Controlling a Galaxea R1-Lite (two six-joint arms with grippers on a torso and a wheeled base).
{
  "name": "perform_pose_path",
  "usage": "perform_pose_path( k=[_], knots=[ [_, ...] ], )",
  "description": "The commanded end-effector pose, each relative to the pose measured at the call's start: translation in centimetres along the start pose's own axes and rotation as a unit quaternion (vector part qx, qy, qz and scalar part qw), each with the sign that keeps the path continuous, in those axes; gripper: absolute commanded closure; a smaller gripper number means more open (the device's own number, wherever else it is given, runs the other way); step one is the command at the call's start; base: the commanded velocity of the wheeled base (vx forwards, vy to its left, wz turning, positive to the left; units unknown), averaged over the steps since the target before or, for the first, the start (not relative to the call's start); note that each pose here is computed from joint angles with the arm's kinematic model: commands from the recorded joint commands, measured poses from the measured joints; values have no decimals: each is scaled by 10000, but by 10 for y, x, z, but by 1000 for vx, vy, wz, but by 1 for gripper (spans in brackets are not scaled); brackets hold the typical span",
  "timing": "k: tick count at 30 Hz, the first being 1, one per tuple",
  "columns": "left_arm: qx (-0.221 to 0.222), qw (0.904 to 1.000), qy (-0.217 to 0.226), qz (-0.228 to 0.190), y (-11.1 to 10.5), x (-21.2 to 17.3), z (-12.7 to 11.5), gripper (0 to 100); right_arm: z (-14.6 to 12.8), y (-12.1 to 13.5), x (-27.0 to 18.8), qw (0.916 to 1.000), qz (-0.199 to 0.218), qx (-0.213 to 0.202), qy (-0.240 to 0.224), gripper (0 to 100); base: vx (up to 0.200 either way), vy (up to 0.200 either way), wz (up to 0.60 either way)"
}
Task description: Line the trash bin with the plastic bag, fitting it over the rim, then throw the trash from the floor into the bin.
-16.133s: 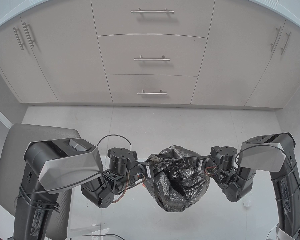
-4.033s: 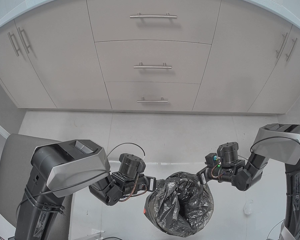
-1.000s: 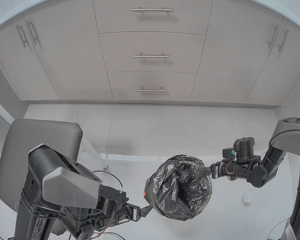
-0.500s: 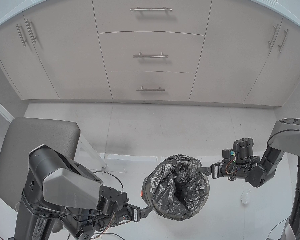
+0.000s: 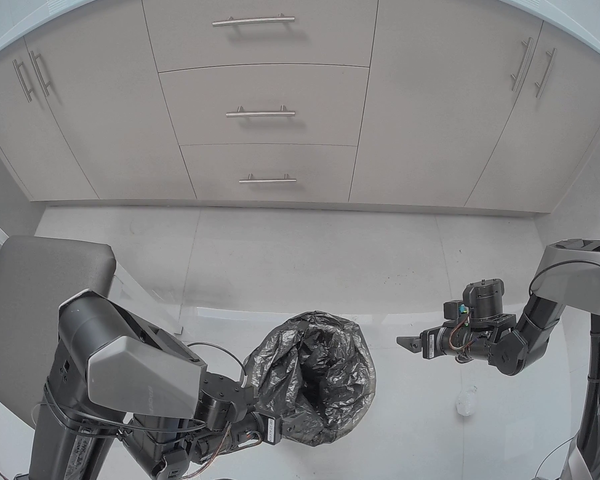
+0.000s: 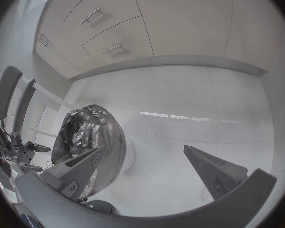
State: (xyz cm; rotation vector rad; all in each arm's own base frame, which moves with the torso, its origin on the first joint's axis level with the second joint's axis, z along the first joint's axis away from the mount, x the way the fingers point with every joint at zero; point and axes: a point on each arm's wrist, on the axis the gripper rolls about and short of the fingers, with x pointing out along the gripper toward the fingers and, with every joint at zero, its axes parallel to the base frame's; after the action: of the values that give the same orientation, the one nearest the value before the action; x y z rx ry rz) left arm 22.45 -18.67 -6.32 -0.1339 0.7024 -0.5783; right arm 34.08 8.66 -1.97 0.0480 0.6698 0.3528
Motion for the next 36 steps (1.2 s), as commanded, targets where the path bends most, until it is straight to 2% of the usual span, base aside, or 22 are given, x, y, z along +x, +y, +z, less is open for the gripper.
perform_pose_path(
  k=[1, 10, 13, 15, 17, 20, 24, 29, 32, 33, 35, 36],
  knots=[
    [-5, 10000, 27, 21, 1, 1, -2, 0, -1, 0, 1, 10000, 3, 4, 24, 0, 0, -200, 0],
    [-5, 10000, 15, 9, 1, 0, -1, 0, -3, -1, 3, 10000, 1, -7, 55, 0, 0, -200, 0],
    [7, 10000, 11, 0, 0, 0, -1, 0, -5, -2, 6, 10000, -24, 11, 90, 0, 0, 0, 0],
    [11, 10000, 29, 17, 0, 1, -2, 0, -4, -6, 9, 9999, -90, 39, 81, 0, 0, 0, 0],
    [18, 10000, 60, 21, 1, 3, -4, 0, 2, -18, 15, 9993, -342, 141, -36, 0, 0, 0, 0],
    [6, 10000, 68, 22, 2, 6, -5, 0, 17, -33, 20, 9968, -654, 360, -279, 0, 0, 0, 0],
    [-35, 9999, 98, 6, 4, 10, -7, 0, 45, -41, 34, 9945, -721, 620, -445, 0, 0, 0, 0],
    [-47, 9999, 106, 8, 5, 11, -8, 0, 78, -48, 60, 9909, -980, 575, -720, 0, 0, 0, 0],
    [-43, 9999, 115, 5, 4, 11, -9, 0, 92, -51, 75, 9905, -1000, 557, -758, 0, 0, 0, 0],
    [-21, 9999, 127, 17, 5, 12, -9, 0, 105, -57, 91, 9898, -1047, 498, -825, 0, 0, 0, 0],
    [-13, 9999, 134, 19, 5, 12, -10, 0, 111, -62, 98, 9887, -1117, 466, -881, 0, 0, 0, 0],
    [-9, 9999, 137, 14, 4, 12, -10, 0, 122, -69, 111, 9852, -1305, 408, -1033, 0, 0, 0, 0]
  ],
)
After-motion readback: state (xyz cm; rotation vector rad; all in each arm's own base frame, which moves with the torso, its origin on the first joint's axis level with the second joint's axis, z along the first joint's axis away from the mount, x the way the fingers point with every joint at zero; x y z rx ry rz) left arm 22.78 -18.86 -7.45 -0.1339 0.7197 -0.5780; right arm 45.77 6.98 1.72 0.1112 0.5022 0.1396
